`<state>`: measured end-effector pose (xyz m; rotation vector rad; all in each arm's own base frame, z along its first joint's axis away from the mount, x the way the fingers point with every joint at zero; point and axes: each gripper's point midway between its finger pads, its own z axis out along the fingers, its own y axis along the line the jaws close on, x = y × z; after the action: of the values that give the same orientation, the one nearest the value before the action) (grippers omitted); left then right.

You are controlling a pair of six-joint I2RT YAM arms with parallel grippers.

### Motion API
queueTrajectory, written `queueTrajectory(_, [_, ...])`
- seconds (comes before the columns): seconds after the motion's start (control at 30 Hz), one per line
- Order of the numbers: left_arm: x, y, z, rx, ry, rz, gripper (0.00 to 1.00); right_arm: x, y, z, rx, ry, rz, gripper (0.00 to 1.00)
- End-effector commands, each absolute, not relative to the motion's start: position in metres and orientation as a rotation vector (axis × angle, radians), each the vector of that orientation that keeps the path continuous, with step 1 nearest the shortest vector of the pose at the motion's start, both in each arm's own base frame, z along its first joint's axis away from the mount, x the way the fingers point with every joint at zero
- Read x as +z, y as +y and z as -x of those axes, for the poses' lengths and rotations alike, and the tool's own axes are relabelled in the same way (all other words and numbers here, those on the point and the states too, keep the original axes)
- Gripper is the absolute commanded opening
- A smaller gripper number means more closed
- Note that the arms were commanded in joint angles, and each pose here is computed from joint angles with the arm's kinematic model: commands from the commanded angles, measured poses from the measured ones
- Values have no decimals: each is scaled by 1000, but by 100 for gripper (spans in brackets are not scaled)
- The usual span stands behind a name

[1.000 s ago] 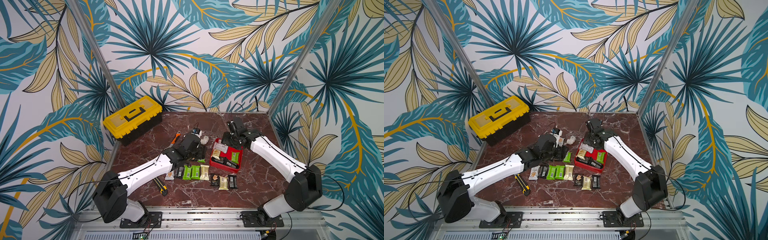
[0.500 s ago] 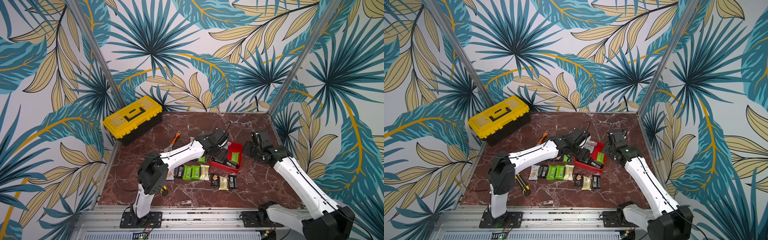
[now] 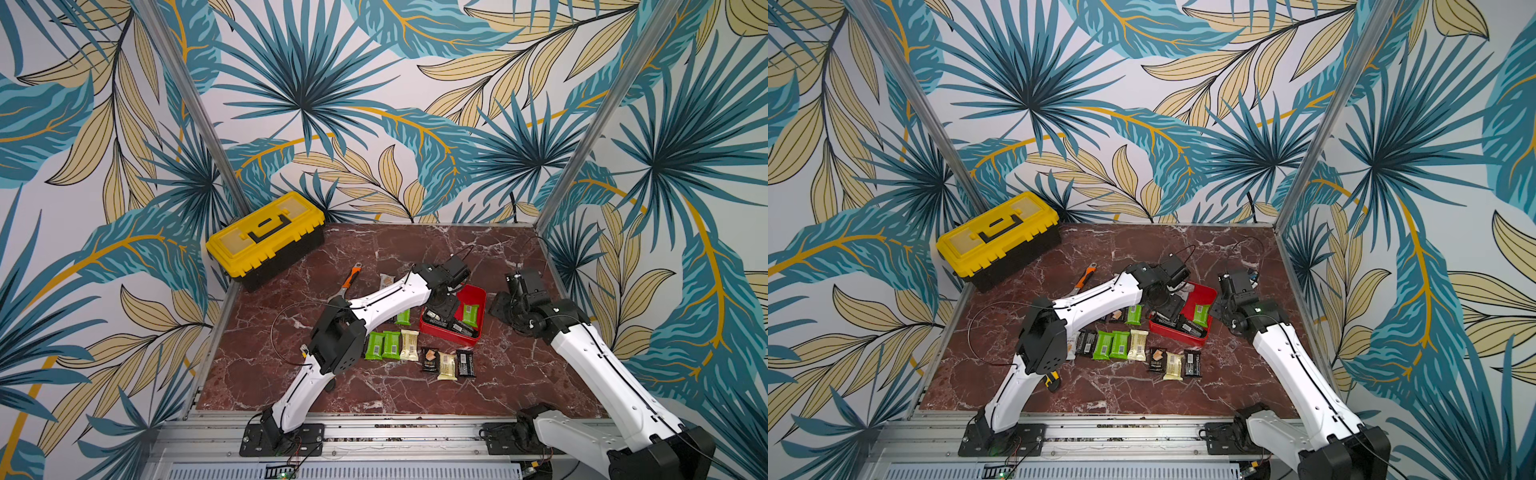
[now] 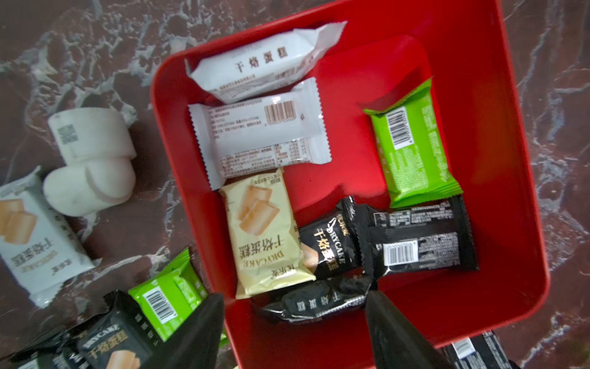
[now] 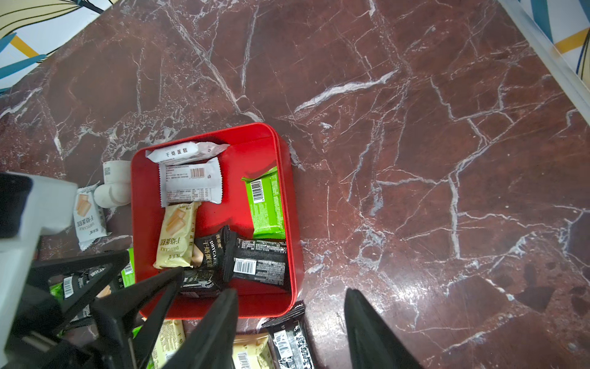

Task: Take the cookies out of the storage box
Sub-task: Pick up the cookie from the storage box.

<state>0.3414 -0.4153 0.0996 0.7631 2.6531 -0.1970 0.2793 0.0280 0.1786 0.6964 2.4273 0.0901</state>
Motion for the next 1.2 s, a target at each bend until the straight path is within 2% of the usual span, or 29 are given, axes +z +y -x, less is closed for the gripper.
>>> queueTrajectory(0.0, [100,-413,-348,-124,2656,-717,75,173,22,-270,56,2439,-719,58])
queueTrajectory(0.23, [91,-422,-354,-137,2659,-708,74,172,21,-269,57,2437,-725,58])
queueTrajectory(0.43, [69,-419,-365,-46,2645,-689,73,170,21,-268,57,2442,-727,58])
queueTrajectory(0.67, [54,-429,-355,-105,2697,-720,68,168,20,-266,51,2447,-729,58])
queueTrajectory(1.0, [69,-469,-332,-272,2629,-868,62,167,20,-267,49,2451,-729,58])
queueTrajectory(1.17, [92,-475,-339,-290,2546,-847,61,168,20,-268,48,2449,-727,58])
